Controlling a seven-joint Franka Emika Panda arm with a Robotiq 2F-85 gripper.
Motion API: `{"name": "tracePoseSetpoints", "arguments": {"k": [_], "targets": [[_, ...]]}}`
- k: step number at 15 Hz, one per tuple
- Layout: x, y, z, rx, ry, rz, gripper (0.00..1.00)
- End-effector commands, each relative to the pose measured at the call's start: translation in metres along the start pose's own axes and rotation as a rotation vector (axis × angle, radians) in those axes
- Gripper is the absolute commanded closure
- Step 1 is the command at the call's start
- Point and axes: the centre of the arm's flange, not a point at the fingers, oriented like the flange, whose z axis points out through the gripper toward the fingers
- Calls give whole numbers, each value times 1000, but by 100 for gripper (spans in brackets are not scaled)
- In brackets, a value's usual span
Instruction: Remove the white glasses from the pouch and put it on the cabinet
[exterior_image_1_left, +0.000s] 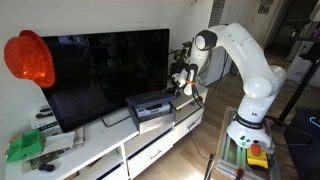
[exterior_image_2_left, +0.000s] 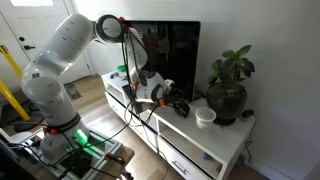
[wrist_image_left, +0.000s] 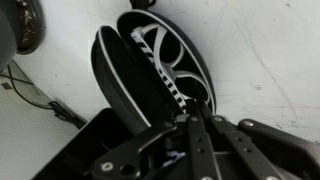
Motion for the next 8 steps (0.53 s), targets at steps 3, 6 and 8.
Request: {"name": "tracePoseSetpoints", "arguments": {"k": [3, 6, 8], "targets": [[-15, -6, 3, -44, 50, -46, 100], [-21, -7, 12, -62, 80, -79, 100], [-25, -9, 19, -77, 96, -97, 100]]}}
